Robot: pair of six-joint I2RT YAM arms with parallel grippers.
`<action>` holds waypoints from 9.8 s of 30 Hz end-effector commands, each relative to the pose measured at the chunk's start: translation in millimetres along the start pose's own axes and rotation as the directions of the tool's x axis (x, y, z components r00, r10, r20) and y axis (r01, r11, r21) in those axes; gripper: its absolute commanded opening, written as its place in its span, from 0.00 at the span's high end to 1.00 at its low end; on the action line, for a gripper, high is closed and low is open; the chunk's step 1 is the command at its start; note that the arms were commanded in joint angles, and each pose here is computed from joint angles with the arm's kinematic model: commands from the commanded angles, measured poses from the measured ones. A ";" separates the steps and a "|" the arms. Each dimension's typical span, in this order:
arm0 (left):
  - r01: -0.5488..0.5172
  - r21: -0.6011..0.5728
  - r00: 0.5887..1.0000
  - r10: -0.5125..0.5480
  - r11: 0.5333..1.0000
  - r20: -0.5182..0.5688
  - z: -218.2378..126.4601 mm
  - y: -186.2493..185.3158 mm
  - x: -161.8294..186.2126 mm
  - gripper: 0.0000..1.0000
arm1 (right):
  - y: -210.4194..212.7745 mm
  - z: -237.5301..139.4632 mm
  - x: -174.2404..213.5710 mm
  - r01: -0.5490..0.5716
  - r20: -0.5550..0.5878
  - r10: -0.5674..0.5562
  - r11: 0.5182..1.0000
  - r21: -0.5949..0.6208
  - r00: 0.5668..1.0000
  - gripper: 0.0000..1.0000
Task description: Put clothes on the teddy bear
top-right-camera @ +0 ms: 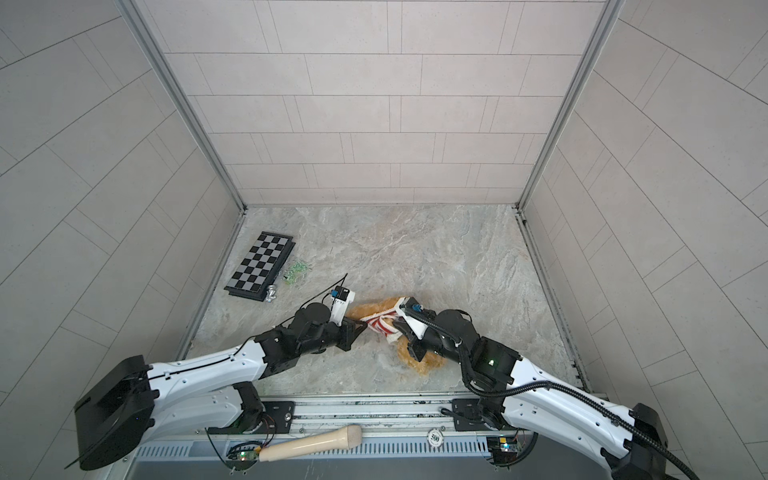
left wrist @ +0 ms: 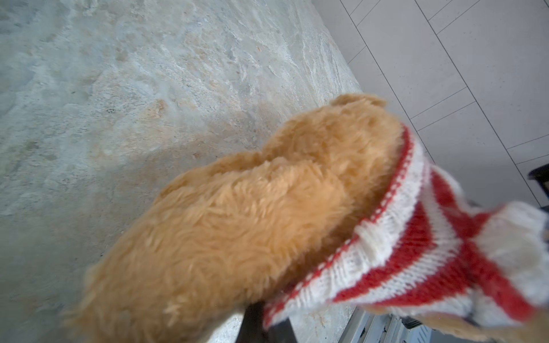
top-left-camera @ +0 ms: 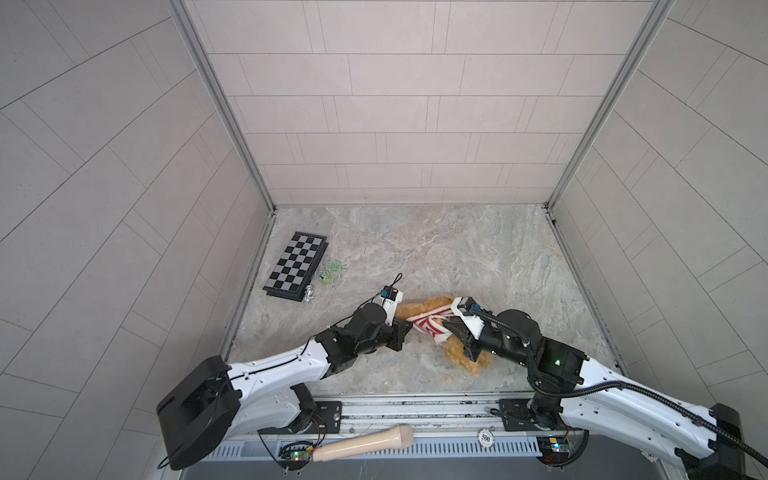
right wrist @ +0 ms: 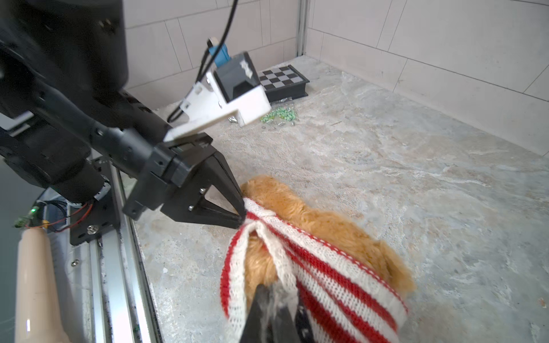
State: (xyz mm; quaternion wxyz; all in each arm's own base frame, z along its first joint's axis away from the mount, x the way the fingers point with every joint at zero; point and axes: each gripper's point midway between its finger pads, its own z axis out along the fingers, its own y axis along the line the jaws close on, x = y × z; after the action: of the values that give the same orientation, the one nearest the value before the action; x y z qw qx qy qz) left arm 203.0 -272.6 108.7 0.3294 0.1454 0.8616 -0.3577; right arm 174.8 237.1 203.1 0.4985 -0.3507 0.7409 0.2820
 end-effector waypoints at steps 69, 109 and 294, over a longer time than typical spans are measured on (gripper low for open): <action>0.044 0.266 0.997 -0.057 0.963 0.042 11.3 -69.0 -22.2 1.00 | 14.7 36.2 22.1 0.007 -0.151 -0.015 0.999 -0.051 0.988 0.89; -0.046 -0.005 0.997 0.046 0.999 -0.059 -20.9 4.9 38.3 1.00 | -60.7 -32.6 -44.6 -0.250 0.305 0.148 0.910 0.330 0.941 1.00; -0.036 -0.305 0.944 -0.068 0.952 -0.322 44.8 89.0 -5.5 0.77 | -35.9 18.3 64.0 -0.330 -0.121 0.344 0.936 0.120 0.931 0.39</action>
State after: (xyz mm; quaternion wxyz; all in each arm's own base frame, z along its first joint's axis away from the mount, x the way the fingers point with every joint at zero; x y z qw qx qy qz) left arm 290.0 -246.5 62.7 0.2397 0.1462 0.9408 -0.1899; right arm 196.4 202.3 140.0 0.4066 -0.2200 0.8378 0.2905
